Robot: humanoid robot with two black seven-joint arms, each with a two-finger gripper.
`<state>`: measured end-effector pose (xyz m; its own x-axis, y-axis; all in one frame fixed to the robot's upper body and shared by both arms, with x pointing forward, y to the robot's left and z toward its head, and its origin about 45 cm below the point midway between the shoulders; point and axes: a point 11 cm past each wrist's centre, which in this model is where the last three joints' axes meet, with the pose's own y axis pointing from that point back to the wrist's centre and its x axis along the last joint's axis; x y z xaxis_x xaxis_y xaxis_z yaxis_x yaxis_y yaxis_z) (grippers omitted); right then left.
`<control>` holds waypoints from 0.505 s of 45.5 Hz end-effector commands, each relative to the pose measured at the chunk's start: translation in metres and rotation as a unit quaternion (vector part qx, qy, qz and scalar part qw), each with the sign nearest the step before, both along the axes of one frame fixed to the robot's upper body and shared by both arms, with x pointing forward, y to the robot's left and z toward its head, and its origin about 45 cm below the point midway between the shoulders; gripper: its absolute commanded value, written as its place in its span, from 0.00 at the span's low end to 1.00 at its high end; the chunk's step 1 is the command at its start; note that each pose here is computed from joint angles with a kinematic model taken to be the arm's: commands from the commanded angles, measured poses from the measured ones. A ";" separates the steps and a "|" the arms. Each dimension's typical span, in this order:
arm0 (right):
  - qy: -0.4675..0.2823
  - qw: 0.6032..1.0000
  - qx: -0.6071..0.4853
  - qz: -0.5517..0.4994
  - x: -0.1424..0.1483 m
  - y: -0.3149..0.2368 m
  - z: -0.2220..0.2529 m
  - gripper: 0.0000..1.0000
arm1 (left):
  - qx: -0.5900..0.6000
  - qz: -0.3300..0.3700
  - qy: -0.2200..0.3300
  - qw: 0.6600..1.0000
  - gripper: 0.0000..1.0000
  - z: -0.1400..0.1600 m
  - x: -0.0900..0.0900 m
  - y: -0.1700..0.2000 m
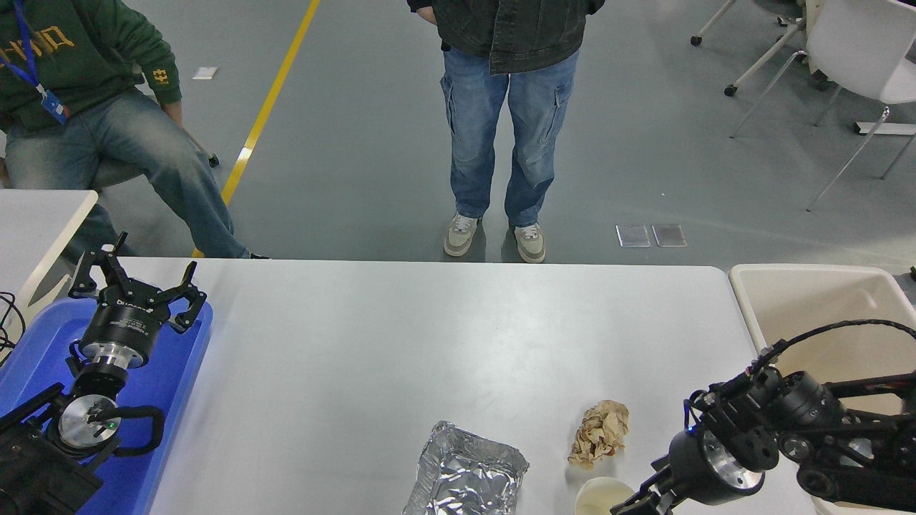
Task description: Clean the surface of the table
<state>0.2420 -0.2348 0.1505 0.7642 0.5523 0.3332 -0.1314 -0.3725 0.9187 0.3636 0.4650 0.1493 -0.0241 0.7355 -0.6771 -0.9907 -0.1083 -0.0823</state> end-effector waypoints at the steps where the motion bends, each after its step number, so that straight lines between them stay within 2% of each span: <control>1: -0.012 1.000 0.010 -0.013 0.009 0.002 0.000 0.86 | 0.000 0.000 0.000 1.000 1.00 0.000 0.000 0.000; 2: -0.012 1.000 0.012 -0.011 0.009 0.004 0.000 0.84 | 0.000 0.001 0.001 1.000 1.00 0.000 0.000 0.000; 5: -0.010 1.000 0.017 -0.004 0.008 0.010 0.000 0.64 | 0.000 0.000 0.000 1.000 1.00 0.000 0.000 0.000; 8: -0.005 1.000 0.024 0.002 0.007 0.015 -0.001 0.57 | 0.000 0.000 0.000 1.000 1.00 0.000 0.000 0.000; 14: 0.005 0.999 0.035 0.008 0.005 0.018 -0.001 0.33 | 0.000 0.000 0.000 1.000 1.00 0.000 0.000 0.000; 18: 0.008 0.999 0.036 0.010 0.004 0.018 -0.001 0.31 | 0.000 0.000 0.000 1.000 1.00 0.000 0.000 0.000; 20: 0.008 0.999 0.035 0.010 0.004 0.017 -0.002 0.25 | 0.000 0.000 0.000 1.000 1.00 0.000 0.000 0.000; 23: 0.008 0.999 0.035 0.011 0.004 0.017 -0.002 0.24 | 0.000 0.000 0.000 1.000 1.00 0.000 0.000 0.000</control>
